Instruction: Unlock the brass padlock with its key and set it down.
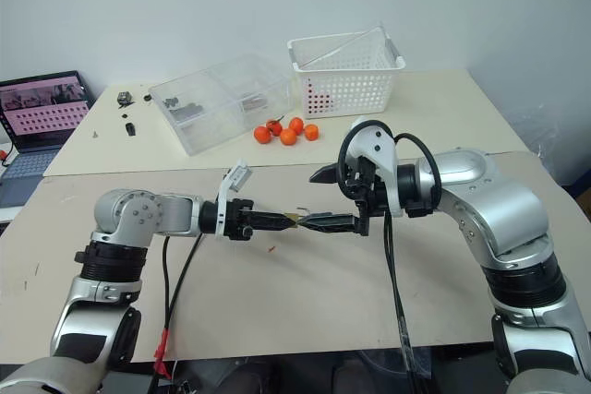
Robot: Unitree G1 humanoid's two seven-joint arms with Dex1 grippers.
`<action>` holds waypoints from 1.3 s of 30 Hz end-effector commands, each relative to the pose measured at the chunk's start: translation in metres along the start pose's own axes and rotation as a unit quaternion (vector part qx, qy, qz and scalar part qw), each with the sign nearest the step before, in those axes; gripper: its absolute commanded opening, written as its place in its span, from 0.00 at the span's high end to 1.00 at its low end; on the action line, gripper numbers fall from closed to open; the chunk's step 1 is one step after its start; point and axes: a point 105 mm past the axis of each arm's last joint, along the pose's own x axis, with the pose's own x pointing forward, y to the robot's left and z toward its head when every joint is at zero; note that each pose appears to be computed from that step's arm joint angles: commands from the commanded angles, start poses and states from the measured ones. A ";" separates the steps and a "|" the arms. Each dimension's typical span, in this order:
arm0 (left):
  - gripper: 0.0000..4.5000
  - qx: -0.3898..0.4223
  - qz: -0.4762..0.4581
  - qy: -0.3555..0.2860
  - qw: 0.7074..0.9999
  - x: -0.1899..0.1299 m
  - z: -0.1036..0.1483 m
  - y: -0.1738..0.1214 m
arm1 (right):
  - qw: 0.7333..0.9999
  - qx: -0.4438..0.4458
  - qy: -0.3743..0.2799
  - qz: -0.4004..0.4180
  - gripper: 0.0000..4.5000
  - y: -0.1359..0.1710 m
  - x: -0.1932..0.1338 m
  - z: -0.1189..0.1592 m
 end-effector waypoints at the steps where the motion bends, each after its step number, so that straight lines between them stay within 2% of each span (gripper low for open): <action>1: 1.00 -0.020 0.017 0.017 1.000 0.009 -0.011 0.008 | 0.999 -0.022 -0.012 -0.023 0.01 0.001 -0.008 0.012; 8: 1.00 -0.043 0.048 0.026 0.998 0.026 -0.017 0.026 | 0.999 -0.026 -0.014 -0.037 0.01 0.001 -0.009 0.015; 15: 1.00 -0.051 0.052 0.030 0.997 0.023 -0.018 0.032 | 0.999 -0.030 -0.010 -0.043 0.01 -0.001 -0.010 0.016; 20: 1.00 -0.074 0.068 0.026 0.995 0.006 -0.020 0.040 | 0.999 -0.029 -0.009 -0.040 0.00 -0.001 -0.009 0.015; 29: 1.00 -0.109 0.128 -0.010 0.986 -0.058 -0.023 0.055 | 0.999 -0.032 0.003 -0.026 0.00 -0.004 -0.005 0.008; 35: 1.00 -0.100 0.105 -0.019 0.989 -0.052 -0.023 0.044 | 0.999 -0.046 0.003 -0.020 0.00 -0.009 0.002 0.007; 39: 1.00 -0.076 0.061 -0.036 0.995 -0.033 -0.005 0.024 | 0.998 -0.053 0.005 -0.019 0.00 -0.010 0.004 0.007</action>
